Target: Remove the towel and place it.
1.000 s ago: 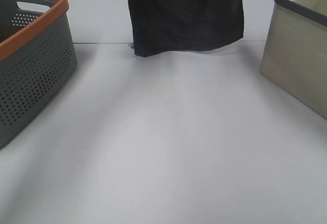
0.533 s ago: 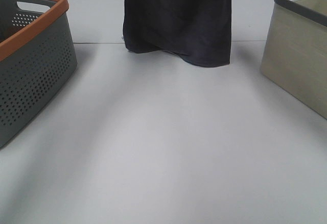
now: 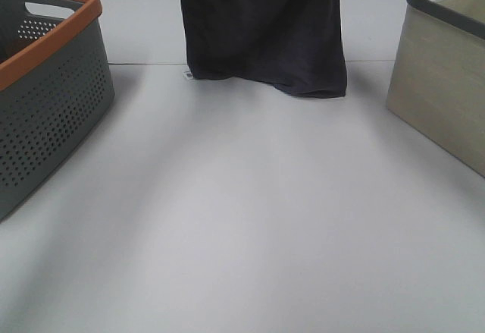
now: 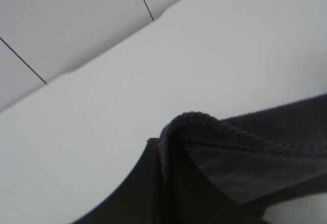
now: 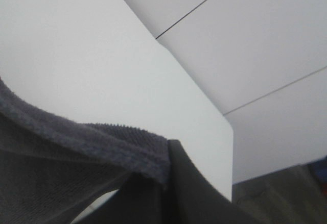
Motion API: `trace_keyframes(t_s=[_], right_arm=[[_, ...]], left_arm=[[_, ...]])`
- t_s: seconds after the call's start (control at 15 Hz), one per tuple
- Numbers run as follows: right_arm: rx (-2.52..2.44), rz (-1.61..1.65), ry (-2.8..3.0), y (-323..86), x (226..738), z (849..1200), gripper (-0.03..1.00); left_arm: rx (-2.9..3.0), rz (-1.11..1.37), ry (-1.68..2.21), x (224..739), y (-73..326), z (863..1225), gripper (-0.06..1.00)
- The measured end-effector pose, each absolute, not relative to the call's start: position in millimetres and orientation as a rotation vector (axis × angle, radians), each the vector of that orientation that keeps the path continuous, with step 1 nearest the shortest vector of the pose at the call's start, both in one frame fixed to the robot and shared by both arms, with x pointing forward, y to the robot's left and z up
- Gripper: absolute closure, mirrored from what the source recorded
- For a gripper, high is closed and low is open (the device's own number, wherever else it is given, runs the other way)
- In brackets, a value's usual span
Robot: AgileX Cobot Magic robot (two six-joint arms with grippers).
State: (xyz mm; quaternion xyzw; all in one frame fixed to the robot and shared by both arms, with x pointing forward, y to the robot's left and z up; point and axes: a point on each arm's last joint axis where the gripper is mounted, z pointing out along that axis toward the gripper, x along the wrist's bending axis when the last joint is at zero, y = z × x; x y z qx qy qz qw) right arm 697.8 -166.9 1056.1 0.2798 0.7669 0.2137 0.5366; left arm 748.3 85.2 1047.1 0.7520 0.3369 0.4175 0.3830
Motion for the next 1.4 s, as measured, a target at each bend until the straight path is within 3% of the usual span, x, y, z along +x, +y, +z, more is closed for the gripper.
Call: trace_keyframes(t_s=[0.27, 0.47, 1.07, 1.27, 1.4], right_arm=[[1.124, 0.461, 1.955, -178.4, 677.6, 1006.3, 0.97], [1.346, 0.360, 2.202, -176.0, 653.3, 976.7, 0.97], [1.664, -0.054, 2.831, -168.0, 588.4, 960.6, 0.97], [1.724, -0.242, 2.896, -176.5, 563.4, 937.4, 0.97], [1.752, -0.301, 2.917, -179.8, 551.7, 924.7, 0.97]], left_arm=[[2.385, 0.830, 0.952, 708.5, 56.1, 1013.7, 0.94], [2.602, 0.488, 1.055, 684.3, 57.5, 997.4, 0.94], [2.713, 0.012, 1.143, 647.2, 57.0, 972.0, 0.94], [2.764, -0.094, 1.183, 610.9, 76.0, 975.9, 0.94], [2.808, -0.181, 1.217, 595.9, 83.4, 960.0, 0.94]])
